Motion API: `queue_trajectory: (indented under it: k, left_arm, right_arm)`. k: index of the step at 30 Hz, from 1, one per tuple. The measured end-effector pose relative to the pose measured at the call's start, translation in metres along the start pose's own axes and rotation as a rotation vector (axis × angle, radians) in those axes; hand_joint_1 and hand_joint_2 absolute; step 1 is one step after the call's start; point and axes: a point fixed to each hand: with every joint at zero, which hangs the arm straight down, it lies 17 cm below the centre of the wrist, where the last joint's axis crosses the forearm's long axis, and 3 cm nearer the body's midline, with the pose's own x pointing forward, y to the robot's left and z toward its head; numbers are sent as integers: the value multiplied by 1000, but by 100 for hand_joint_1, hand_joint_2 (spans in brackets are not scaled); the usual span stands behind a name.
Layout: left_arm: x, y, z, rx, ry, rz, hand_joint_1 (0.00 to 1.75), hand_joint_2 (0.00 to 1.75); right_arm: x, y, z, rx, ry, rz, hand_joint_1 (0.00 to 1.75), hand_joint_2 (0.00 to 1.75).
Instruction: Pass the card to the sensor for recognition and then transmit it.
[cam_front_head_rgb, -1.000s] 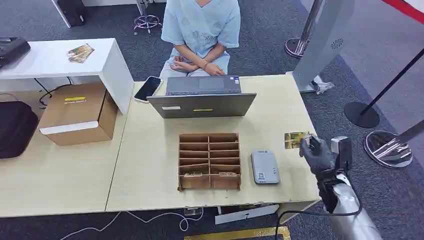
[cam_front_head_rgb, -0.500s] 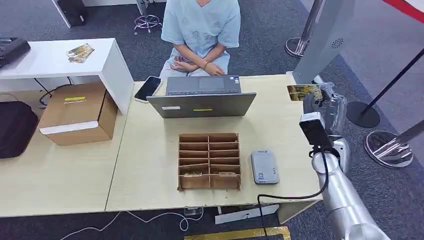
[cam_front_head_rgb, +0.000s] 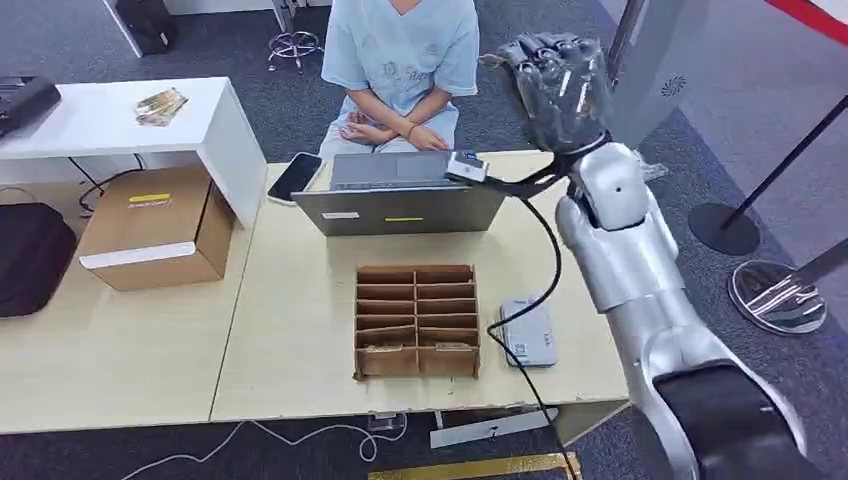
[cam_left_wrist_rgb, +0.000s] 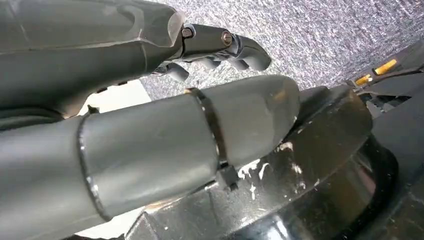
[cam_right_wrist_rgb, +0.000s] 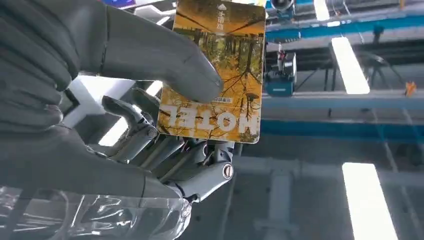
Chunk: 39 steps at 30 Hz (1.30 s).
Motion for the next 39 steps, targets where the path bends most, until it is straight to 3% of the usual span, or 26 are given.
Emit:
queue_trajectory:
  k: [8, 11, 17, 24, 39]
  left_arm:
    - [2, 1, 0, 1, -6, -9, 0, 0]
    - [2, 1, 0, 0, -8, -9, 0, 0]
    - [3, 0, 0, -2, -16, -18, 0, 0]
    - [1, 1, 0, -4, -3, -33, 0, 0]
    - [1, 1, 0, -2, -2, -45, 0, 0]
  right_arm:
    - [43, 52, -39, 274, -56, 25, 175, 175]
    - [39, 92, -24, 518, 4, 4, 175, 175]
    - [26, 115, -5, 644, 100, -32, 175, 175]
    - [11, 125, 8, 681, 184, -64, 175, 175]
    - [-2, 125, 12, 644, 224, -100, 175, 175]
